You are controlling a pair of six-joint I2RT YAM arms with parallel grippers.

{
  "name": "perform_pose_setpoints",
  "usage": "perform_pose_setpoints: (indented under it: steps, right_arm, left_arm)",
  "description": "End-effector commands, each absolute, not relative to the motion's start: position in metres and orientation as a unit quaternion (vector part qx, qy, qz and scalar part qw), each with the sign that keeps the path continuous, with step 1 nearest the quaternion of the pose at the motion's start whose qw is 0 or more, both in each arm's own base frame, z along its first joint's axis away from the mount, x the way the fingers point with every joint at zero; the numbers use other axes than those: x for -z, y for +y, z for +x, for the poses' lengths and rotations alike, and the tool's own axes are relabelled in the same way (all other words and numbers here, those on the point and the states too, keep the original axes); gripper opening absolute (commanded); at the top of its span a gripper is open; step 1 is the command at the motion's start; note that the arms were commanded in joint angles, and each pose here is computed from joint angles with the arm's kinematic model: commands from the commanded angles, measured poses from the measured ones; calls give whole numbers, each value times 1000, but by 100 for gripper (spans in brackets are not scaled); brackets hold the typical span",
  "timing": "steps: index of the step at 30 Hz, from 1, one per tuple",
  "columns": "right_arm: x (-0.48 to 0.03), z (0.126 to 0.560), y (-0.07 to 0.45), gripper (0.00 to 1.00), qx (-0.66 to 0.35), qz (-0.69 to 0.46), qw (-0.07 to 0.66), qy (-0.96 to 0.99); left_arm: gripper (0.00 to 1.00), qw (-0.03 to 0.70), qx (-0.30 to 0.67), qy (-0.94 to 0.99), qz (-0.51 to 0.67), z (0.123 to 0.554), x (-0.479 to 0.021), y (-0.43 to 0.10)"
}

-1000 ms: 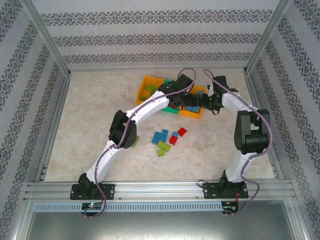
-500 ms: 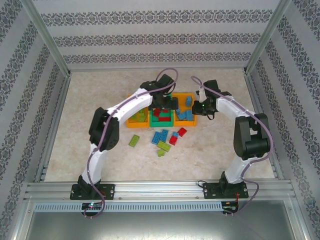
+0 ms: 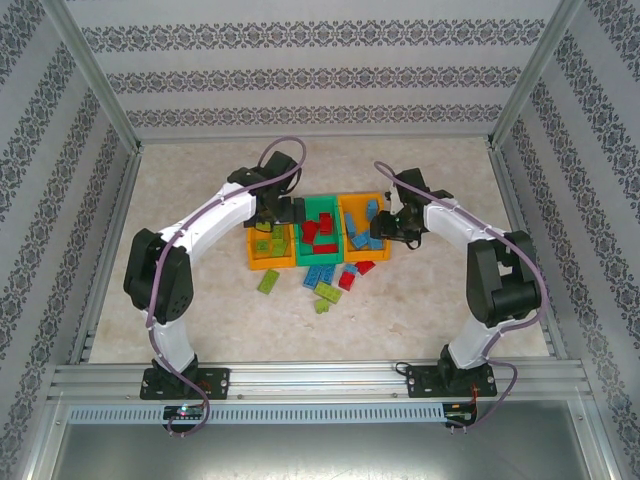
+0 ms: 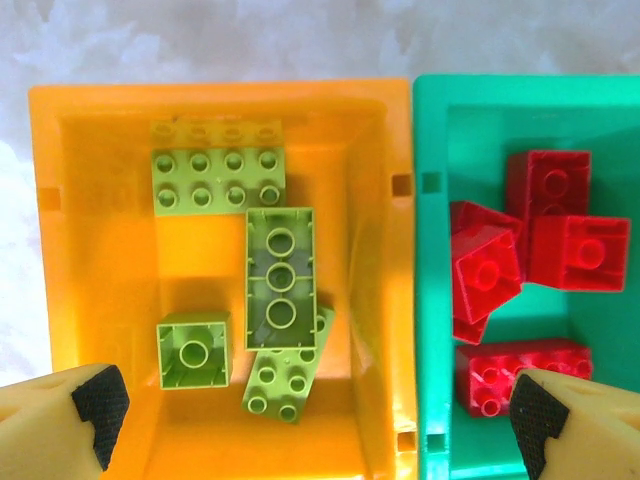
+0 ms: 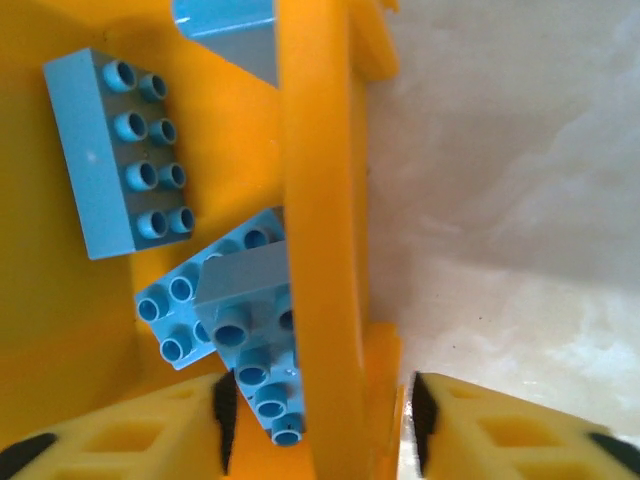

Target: Sort the legos into containers by color

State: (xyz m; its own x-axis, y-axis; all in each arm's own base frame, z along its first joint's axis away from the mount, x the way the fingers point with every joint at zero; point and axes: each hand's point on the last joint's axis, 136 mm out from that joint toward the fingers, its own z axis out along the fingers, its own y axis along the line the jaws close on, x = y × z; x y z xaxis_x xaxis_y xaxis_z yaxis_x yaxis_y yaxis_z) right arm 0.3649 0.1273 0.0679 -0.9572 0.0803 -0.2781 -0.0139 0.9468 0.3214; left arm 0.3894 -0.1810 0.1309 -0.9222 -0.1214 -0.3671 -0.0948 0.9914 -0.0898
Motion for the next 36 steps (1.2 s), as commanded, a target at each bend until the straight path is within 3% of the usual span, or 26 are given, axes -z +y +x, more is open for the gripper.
perform_pose_setpoints:
  steps: [1, 6, 17, 25, 36]
  right_arm:
    - [-89, 367, 124, 56, -153, 55, 169, 972]
    - [-108, 344, 119, 73, -138, 85, 197, 967]
    - [-93, 262, 174, 73, -111, 187, 161, 963]
    - [-63, 250, 213, 72, -67, 179, 122, 974]
    - [-39, 256, 216, 69, -30, 196, 115, 973]
  left_arm:
    - [99, 198, 28, 978, -54, 385, -138, -168]
    - [99, 206, 34, 975, -81, 381, -141, -145]
    - [99, 244, 5, 961, -126, 379, -156, -82]
    - [99, 243, 32, 959, -140, 372, -147, -71]
    - [99, 250, 45, 956, -146, 356, -148, -66]
